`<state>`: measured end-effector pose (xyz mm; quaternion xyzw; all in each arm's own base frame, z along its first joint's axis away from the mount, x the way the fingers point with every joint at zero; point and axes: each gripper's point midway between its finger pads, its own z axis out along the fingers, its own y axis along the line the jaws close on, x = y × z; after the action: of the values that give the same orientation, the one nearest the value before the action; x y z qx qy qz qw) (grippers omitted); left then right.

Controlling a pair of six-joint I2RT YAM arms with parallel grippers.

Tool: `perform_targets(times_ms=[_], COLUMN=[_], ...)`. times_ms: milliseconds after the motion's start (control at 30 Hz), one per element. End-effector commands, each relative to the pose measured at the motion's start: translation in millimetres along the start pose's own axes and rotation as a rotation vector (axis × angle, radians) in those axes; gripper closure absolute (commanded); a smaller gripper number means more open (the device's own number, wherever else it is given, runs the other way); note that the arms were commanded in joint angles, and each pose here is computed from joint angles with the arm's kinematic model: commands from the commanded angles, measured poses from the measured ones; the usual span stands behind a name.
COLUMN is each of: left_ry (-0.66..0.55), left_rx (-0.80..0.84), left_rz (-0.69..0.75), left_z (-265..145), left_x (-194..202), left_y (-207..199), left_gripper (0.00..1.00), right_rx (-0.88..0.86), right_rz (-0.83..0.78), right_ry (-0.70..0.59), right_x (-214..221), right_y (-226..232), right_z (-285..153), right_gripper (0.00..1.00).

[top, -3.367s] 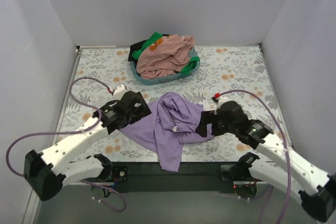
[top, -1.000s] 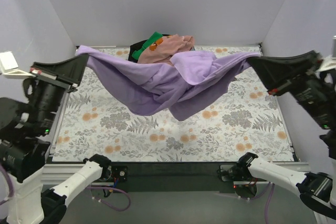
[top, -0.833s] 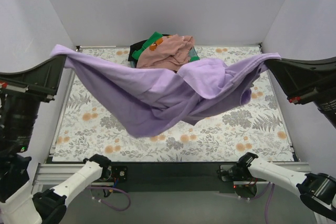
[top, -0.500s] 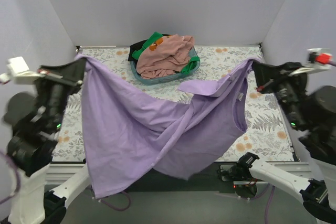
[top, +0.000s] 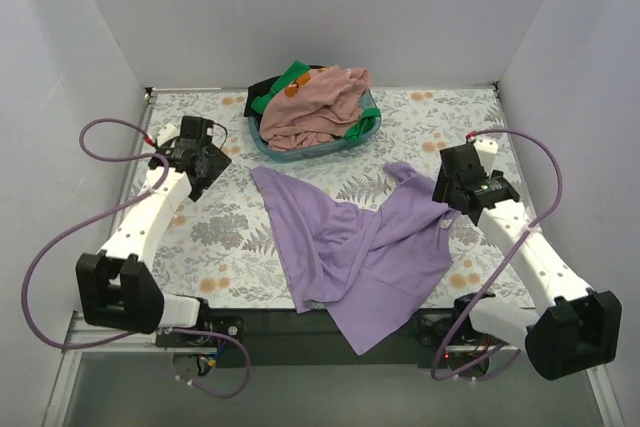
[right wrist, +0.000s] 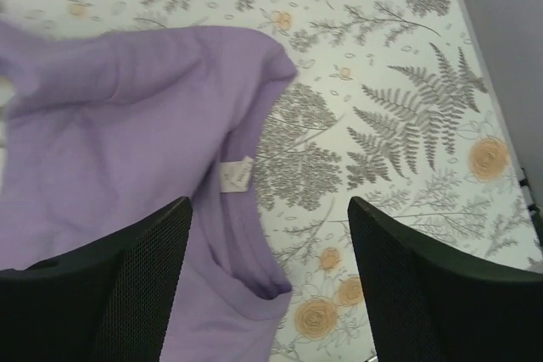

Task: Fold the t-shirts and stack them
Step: Flatten the tshirt out

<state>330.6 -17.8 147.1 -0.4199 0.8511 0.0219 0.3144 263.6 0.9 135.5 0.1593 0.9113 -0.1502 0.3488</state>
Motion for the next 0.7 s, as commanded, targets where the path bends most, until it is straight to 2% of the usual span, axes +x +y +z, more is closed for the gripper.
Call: perform_targets(times_ms=[0,67,100,200,233,367,533,600,667], left_ry=[0.014,0.056,0.096,0.244,0.334,0.543,0.663,0.734,0.754], left_rx=[0.215,0.276,0.383,0.47,0.519,0.621,0.594,0.568,0.544], left_rz=[-0.044,-0.024,-0.021,0.047,0.064,0.104,0.196,0.239,0.237], left_z=[-48.1,-54.6,-71.9,-69.7,-75.3,-94.4,-106.8,-112.7,-113.0], left_x=[-1.3,15.9,25.6,80.1,107.3,165.4,215.0,235.0,244.4], left_y=[-15.4,-9.7,-15.2,4.7,15.5,37.0,65.2,75.2,77.4], left_gripper=[0.27,0.27,0.27,0.27,0.26,0.26,0.27,0.27,0.27], right_rx=[-0.259,-0.395,-0.52,-0.684,-0.691,-0.707,-0.805,-0.816,-0.801], right_rz=[0.036,0.001,-0.034,-0.123,-0.142,-0.162,-0.206,-0.219,-0.253], right_ry=[-0.124,-0.157,-0.146,-0.168,-0.146,-0.076,0.041,0.024,0.049], right_x=[-48.3,-53.8,-49.1,-45.8,-43.5,-44.6,-45.6,-62.1,-62.1], right_y=[32.7,51.8,70.1,94.9,100.9,125.3,176.4,189.4,202.0], right_z=[-41.3,-52.6,-62.4,-73.4,-68.5,-48.6,-21.8,-16.9,1.2], right_gripper=[0.15,0.02,0.02,0.02,0.02,0.02,0.05,0.08,0.1])
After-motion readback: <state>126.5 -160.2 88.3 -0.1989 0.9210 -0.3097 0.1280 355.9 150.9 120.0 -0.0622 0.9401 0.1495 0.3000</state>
